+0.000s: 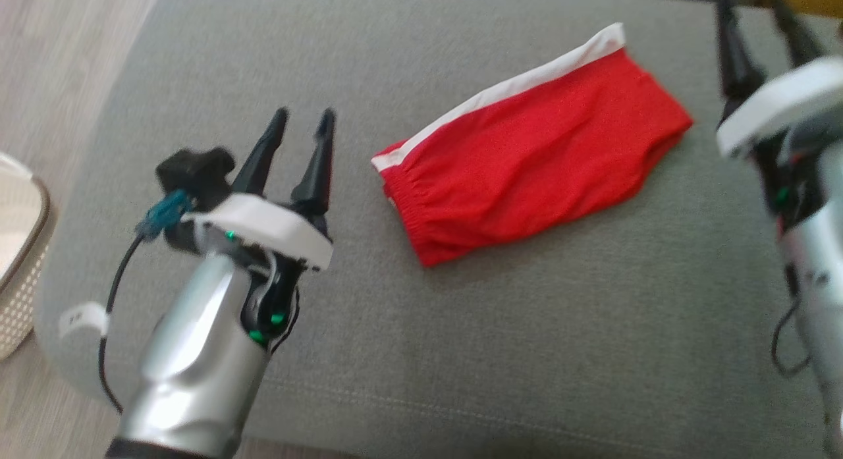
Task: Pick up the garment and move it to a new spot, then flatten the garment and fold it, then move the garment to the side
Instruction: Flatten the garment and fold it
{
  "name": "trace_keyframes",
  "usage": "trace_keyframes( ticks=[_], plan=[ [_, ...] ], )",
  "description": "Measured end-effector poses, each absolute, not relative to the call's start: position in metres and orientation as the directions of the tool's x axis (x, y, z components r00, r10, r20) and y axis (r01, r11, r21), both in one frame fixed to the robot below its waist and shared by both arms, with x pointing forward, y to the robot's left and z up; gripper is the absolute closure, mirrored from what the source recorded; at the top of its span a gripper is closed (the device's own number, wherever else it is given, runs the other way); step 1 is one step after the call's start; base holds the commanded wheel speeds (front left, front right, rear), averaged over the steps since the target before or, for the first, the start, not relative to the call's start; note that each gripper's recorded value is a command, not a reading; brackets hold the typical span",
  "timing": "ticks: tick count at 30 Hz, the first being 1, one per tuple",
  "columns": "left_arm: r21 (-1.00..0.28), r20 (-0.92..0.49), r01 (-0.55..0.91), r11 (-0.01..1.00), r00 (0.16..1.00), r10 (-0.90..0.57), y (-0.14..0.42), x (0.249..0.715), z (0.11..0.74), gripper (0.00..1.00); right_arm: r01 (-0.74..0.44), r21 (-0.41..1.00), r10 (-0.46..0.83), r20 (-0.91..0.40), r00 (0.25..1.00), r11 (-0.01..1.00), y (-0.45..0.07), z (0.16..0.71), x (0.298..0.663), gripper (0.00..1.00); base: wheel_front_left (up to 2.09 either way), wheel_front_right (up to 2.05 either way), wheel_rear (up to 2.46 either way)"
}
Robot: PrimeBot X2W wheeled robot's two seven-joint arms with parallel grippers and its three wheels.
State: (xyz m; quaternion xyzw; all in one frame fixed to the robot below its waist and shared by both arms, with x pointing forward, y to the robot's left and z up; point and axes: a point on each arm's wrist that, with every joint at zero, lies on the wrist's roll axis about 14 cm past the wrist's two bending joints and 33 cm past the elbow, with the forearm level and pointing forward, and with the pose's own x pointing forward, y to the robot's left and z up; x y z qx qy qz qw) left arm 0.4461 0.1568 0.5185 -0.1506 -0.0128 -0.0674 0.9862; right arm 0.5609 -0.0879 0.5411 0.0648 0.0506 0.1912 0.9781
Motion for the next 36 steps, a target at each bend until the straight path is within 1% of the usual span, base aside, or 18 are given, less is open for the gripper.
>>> trace_keyframes(
  ticks=[4,8,12,13,18,20,22,24,27,33,36],
  plan=[
    [-0.302,0.068,0.125,0.945,0.992,-0.109,0.156,0.431,0.523,0.00,-0.350,0.123,0.356,-0.029,0.934,0.929,-0.104,0.539,0.529,0.00,0.00,0.00,0.00],
    [-0.309,0.075,0.147,0.940,0.989,-0.130,0.143,0.416,0.520,0.00,-0.321,0.094,0.322,-0.001,0.947,0.943,-0.124,0.532,0.500,0.00,0.00,0.00,0.00],
    [-0.321,0.077,0.168,0.932,0.985,-0.151,0.129,0.405,0.517,0.00,-0.294,0.037,0.293,0.029,0.956,0.955,-0.141,0.526,0.476,0.00,0.00,0.00,0.00],
    [-0.321,0.077,0.168,0.932,0.985,-0.151,0.129,0.405,0.517,0.00,-0.294,0.037,0.293,0.029,0.956,0.955,-0.141,0.526,0.476,0.00,0.00,0.00,0.00],
    [-0.359,0.087,0.144,0.922,0.989,-0.121,0.135,0.390,0.514,0.00,-0.257,-0.013,0.257,0.049,0.965,0.966,-0.155,0.520,0.448,0.00,0.00,0.00,0.00],
    [-0.353,0.092,0.139,0.925,0.989,-0.113,0.137,0.384,0.514,0.00,-0.242,-0.024,0.243,0.053,0.968,0.970,-0.157,0.517,0.437,0.00,0.00,0.00,0.00],
    [-0.316,0.089,0.142,0.938,0.989,-0.120,0.136,0.378,0.512,0.00,-0.235,-0.037,0.236,0.049,0.970,0.971,-0.157,0.513,0.425,0.00,0.00,0.00,0.00],
    [-0.320,0.077,0.126,0.939,0.991,-0.107,0.137,0.371,0.508,0.00,-0.210,-0.035,0.211,0.044,0.977,0.977,-0.160,0.508,0.415,0.00,0.00,0.00,0.00],
    [-0.317,0.072,0.123,0.940,0.992,-0.106,0.135,0.364,0.506,0.00,-0.180,-0.025,0.181,0.049,0.982,0.983,-0.166,0.507,0.405,0.00,0.00,0.00,0.00],
    [-0.310,0.067,0.133,0.942,0.991,-0.117,0.130,0.360,0.504,0.00,-0.174,-0.046,0.177,0.052,0.983,0.984,-0.165,0.507,0.399,0.00,0.00,0.00,0.00],
    [-0.310,0.069,0.129,0.942,0.991,-0.114,0.131,0.359,0.505,0.00,-0.178,-0.007,0.178,0.039,0.983,0.984,-0.159,0.503,0.402,0.00,0.00,0.00,0.00]
  ],
)
